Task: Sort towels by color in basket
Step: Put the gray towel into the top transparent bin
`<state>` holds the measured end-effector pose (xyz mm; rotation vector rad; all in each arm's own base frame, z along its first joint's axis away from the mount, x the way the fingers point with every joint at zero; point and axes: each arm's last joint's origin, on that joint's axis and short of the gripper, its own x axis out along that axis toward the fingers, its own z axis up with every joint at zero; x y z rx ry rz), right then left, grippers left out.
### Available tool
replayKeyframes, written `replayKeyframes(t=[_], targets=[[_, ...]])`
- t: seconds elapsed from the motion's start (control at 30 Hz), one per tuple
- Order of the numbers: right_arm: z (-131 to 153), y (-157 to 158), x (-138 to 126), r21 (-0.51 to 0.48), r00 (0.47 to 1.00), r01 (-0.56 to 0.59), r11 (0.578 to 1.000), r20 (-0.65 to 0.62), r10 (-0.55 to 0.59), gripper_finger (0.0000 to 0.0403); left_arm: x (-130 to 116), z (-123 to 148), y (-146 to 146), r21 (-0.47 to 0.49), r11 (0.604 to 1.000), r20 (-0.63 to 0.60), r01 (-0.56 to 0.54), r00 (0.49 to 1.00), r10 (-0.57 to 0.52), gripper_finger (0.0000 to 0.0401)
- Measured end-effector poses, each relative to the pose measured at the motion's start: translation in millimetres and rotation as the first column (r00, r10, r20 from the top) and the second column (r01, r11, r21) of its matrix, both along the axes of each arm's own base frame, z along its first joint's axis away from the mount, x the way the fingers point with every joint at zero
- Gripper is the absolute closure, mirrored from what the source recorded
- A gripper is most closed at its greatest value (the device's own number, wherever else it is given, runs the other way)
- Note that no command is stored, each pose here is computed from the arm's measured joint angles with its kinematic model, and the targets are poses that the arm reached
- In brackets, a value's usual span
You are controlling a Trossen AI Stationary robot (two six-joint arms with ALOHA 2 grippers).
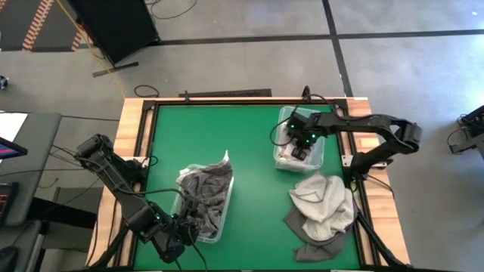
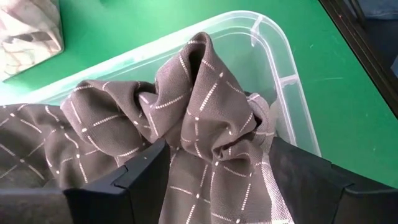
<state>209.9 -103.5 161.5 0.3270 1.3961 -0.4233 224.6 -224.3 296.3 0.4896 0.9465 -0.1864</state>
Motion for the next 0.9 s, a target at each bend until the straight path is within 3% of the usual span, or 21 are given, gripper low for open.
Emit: replayKeyframes(t=[0.2, 0.47, 0.73, 0.9], targets=[[4, 1, 0, 0.015, 1.0, -0.003, 1.0, 0.0, 0.003, 0.0358, 0, 0, 0, 0.001, 1.0, -0.002, -0.001, 1.0, 0.001, 0.0138], [66, 23, 1, -0.015, 0.983, -0.074, 0.997, 0.167, 0.075, 0.033, 0, 0, 0, 0.004, 1.0, -0.003, 0.003, 1.0, -0.003, 0.0138], [119, 55, -7, -0.078, 0.924, -0.114, 0.99, 0.359, 0.134, 0.0252, 0, 0, 0, 0.003, 1.0, -0.003, 0.002, 1.0, -0.002, 0.0138], [139, 68, -19, -0.076, 0.915, -0.115, 0.99, 0.38, 0.136, 0.0199, 0, 0, 0, 0.0, 1.0, -0.003, -0.003, 1.0, 0.003, 0.0138]])
